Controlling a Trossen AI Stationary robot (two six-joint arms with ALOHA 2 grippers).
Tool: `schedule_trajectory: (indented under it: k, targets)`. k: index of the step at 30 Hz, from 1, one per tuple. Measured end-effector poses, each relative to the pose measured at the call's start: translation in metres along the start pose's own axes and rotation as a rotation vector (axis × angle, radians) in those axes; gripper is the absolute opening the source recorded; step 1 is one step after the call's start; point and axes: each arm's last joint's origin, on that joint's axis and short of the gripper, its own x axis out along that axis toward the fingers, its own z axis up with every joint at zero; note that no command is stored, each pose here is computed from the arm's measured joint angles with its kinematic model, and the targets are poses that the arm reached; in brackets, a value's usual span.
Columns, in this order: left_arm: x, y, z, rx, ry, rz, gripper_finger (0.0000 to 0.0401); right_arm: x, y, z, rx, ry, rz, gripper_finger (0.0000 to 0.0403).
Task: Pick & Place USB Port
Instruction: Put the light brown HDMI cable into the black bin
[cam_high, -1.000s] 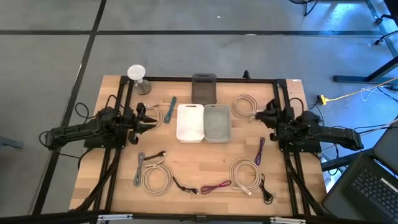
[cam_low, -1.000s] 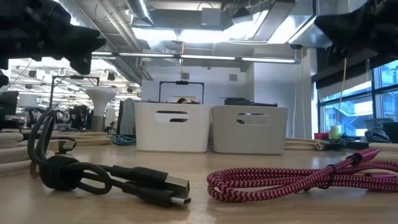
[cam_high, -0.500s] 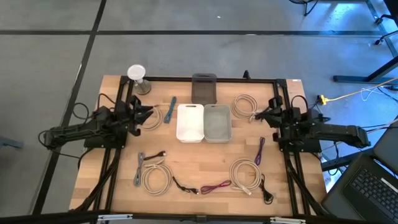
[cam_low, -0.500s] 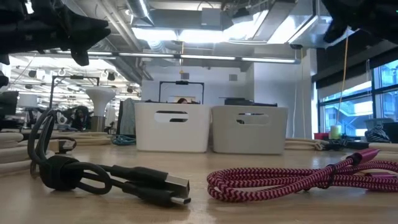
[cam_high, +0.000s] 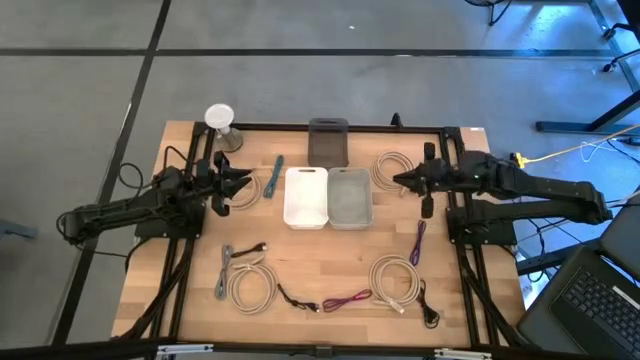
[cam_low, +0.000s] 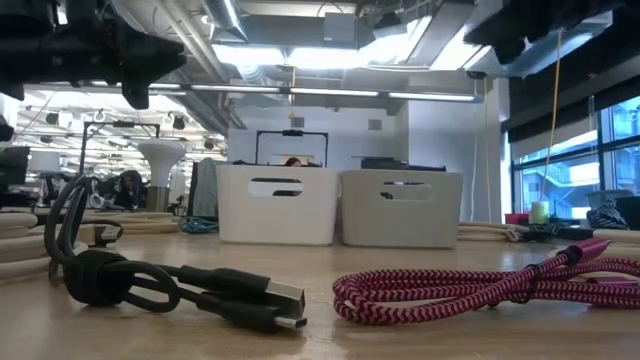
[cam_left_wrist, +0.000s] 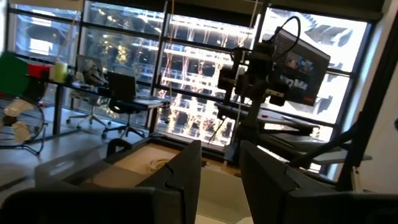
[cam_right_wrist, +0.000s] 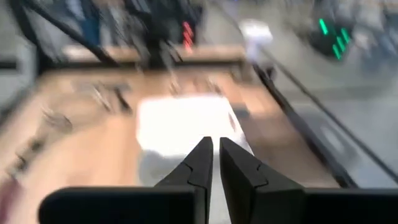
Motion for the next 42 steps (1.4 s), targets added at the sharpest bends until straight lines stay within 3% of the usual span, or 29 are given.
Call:
schedule_trajectory:
  k: [4, 6, 11, 17, 26, 28, 31, 34, 37, 42]
  targets:
    - [0.004, 0.002, 0.002, 0.039, 0.021, 0.027, 0.0102, 0.001, -0.004, 0.000, 0.101, 0.108, -0.074, 0.0033]
    - [0.006, 0.004, 0.001, 0.062, 0.037, 0.038, 0.0102, 0.004, -0.006, -0.003, 0.096, 0.153, -0.097, 0.0033]
    - [0.009, 0.006, -0.003, 0.114, 0.073, 0.067, 0.0102, 0.015, -0.016, -0.015, 0.073, 0.297, -0.279, 0.0033]
    - [0.009, 0.005, -0.004, 0.045, 0.081, 0.043, 0.0102, 0.031, -0.025, -0.031, 0.092, 0.487, -0.322, 0.0033]
    - [0.009, 0.005, -0.004, 0.044, 0.081, 0.043, 0.0102, 0.049, -0.040, -0.042, 0.132, 0.599, -0.262, 0.0039]
    - [0.009, 0.007, -0.003, -0.010, 0.058, 0.118, 0.0102, 0.053, -0.043, -0.046, 0.145, 0.626, -0.242, 0.0051]
    - [0.008, 0.014, -0.002, -0.160, -0.022, 0.345, 0.0102, 0.059, -0.047, -0.053, 0.158, 0.690, -0.232, 0.0076]
    - [0.006, 0.017, -0.001, -0.207, -0.085, 0.484, 0.0102, 0.066, -0.051, -0.061, 0.158, 0.764, -0.231, 0.0106]
    - [0.005, 0.019, 0.000, -0.204, -0.113, 0.555, 0.0102, 0.075, -0.056, -0.067, 0.143, 0.808, -0.228, 0.0133]
    - [0.005, 0.019, 0.000, -0.204, -0.114, 0.561, 0.0102, 0.092, -0.064, -0.080, 0.130, 0.876, -0.220, 0.0163]
